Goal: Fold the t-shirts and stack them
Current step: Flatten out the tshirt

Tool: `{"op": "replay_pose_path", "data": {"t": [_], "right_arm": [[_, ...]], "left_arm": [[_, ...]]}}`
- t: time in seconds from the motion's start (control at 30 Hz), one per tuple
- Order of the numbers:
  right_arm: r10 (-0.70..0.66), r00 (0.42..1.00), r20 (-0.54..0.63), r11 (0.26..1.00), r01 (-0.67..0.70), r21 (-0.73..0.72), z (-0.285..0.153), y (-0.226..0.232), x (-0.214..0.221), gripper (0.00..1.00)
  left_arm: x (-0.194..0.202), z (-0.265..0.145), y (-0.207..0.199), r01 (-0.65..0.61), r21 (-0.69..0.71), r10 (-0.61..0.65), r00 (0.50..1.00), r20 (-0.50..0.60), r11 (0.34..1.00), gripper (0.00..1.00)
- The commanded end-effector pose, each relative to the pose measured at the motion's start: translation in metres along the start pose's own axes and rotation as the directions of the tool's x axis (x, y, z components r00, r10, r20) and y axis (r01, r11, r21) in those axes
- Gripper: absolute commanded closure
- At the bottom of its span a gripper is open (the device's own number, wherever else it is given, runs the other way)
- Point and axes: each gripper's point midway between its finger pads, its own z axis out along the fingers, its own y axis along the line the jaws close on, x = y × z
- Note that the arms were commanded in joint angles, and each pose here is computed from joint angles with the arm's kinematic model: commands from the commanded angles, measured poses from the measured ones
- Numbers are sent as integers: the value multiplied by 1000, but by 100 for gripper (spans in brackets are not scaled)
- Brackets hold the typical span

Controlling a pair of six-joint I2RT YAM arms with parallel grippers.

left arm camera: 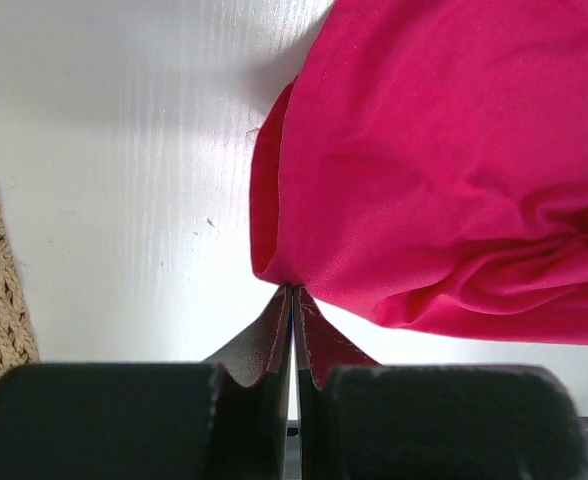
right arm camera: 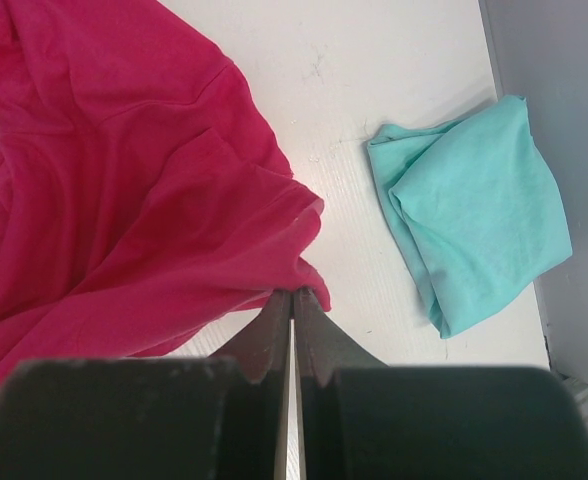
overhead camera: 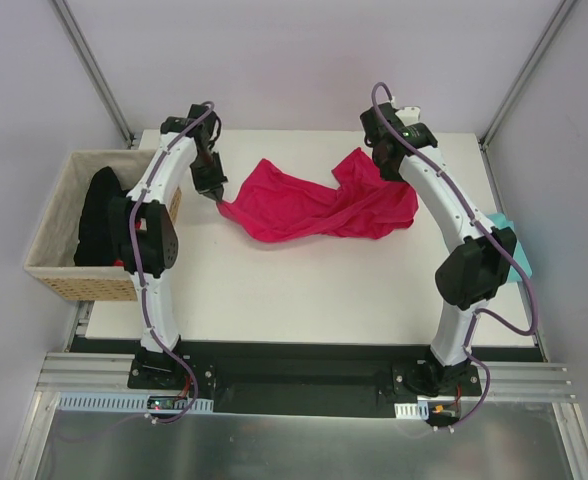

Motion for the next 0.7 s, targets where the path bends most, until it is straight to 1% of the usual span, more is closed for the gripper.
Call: {"op": "replay_pose_path", "data": {"t": [0.0,0.23,0.5,0.67], "right_arm": [[44,998,48,999,-44,0,-13,-12,-17,99],[34,996,77,997,-39,62,-13,-28,-21,99],[46,984,170,993,-64,102,-26,-49,-44,99],[69,968,240,992,-91,81,-35,-56,-55,99]], "left_arm": [[-10,-42,-2,17,-2,-17,996,92,1000,100],[-15,-66,1,32,-5,-31,987,157,999,100],[-16,-80,7,50,-7,-47,980,193,999,100],[-16,-87,8,54,0,-53,977,207,999,100]]}}
